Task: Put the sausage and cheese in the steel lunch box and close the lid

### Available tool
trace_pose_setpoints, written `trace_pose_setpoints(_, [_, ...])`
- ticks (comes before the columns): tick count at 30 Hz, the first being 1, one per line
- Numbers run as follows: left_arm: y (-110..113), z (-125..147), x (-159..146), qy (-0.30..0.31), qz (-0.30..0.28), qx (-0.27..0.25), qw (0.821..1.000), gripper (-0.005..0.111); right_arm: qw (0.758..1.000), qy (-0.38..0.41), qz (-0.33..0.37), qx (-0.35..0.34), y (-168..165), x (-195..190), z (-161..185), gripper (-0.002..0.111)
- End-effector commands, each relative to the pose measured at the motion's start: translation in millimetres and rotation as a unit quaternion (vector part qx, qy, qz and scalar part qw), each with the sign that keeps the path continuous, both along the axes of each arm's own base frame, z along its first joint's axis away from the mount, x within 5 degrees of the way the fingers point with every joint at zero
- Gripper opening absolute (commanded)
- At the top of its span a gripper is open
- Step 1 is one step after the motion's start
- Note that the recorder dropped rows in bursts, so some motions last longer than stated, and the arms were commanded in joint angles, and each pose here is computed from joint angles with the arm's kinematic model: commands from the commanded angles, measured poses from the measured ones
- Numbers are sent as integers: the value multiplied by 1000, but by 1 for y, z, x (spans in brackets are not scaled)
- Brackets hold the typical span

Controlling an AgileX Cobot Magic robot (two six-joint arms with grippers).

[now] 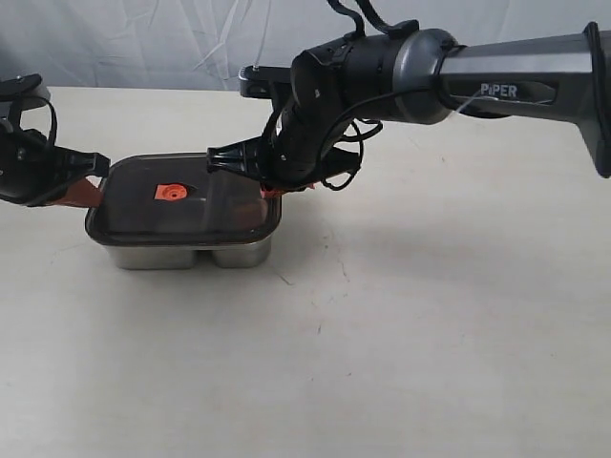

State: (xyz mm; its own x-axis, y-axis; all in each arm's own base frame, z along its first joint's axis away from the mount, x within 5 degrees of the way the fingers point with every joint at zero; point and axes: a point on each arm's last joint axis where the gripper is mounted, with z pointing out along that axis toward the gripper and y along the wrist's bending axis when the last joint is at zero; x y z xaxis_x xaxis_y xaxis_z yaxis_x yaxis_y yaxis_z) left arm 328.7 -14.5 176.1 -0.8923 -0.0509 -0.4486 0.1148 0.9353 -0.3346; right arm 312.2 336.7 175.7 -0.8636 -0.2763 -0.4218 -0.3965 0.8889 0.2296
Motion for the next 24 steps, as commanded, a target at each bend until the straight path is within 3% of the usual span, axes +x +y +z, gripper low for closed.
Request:
trace_pose_setpoints(1, [-12, -29, 2, 44, -24, 8, 999, 0, 999, 33, 4, -11, 2, -2, -20, -1])
trace_pose_setpoints(4, [-19, -42, 3, 60, -32, 10, 998, 0, 999, 40, 3, -8, 2, -4, -21, -1])
trace_pose_setpoints(12, [-18, -43, 4, 53, -31, 15, 998, 0, 999, 52, 7, -14, 4, -3, -35, -1])
trace_pose_setpoints(15, [-16, -23, 7, 8, -17, 26, 999, 0, 999, -23, 16, 19, 5, 3, -4, -1])
trace_pose_setpoints(24, [-16, 50, -8, -103, -14, 27, 994, 0, 994, -106, -2, 32, -17, 10, 60, -1])
